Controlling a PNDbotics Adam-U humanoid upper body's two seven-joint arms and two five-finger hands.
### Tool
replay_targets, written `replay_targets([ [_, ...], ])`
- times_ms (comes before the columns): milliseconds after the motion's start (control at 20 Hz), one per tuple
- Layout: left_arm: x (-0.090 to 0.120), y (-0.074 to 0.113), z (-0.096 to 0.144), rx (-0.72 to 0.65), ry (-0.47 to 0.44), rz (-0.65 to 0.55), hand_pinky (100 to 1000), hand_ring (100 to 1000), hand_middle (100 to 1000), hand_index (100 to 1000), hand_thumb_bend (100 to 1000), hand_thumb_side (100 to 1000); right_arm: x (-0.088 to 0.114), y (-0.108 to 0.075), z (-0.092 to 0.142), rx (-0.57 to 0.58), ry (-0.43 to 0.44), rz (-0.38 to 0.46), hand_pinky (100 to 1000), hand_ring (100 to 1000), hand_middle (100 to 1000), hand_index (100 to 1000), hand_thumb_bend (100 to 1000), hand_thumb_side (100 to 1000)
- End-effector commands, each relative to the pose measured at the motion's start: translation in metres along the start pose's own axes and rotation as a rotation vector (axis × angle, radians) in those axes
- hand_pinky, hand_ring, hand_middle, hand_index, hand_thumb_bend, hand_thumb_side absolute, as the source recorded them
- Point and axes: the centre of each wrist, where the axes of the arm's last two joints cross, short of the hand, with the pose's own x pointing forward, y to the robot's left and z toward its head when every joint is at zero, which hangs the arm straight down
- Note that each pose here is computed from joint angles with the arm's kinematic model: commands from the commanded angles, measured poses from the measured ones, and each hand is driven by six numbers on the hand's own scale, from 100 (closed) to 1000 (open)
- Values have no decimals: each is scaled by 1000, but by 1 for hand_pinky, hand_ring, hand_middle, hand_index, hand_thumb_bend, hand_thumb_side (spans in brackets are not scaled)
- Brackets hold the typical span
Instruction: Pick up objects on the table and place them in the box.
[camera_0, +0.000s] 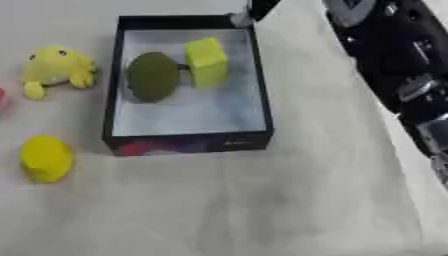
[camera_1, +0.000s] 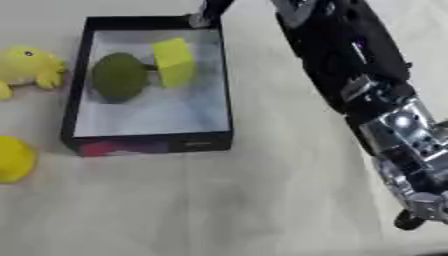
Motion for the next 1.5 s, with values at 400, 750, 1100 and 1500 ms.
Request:
replay_targets([
  [400, 10, 7, -3, 21, -39, -19, 744, 872, 874, 899, 806, 698, -40, -36, 78, -467, 142, -257, 800, 782, 766, 866, 283, 401],
  [750, 12, 6, -2, 24, -56, -25, 744, 866, 874, 899, 807, 697, -68, -30, 109, -698, 290, -471, 787, 766, 757, 857, 273, 385],
  [1100, 15, 6, -1, 25, -77, -49, 741, 861, 875, 900, 805, 697, -62, -16, 122, -838, 352, -565, 785, 750, 742, 844, 279, 379],
  [1500, 36, 16, -7, -34, -155, -216, 755, 861, 872, 905, 794, 691, -69, 4, 122, -927, 347, -601, 786, 748, 739, 838, 291, 357],
])
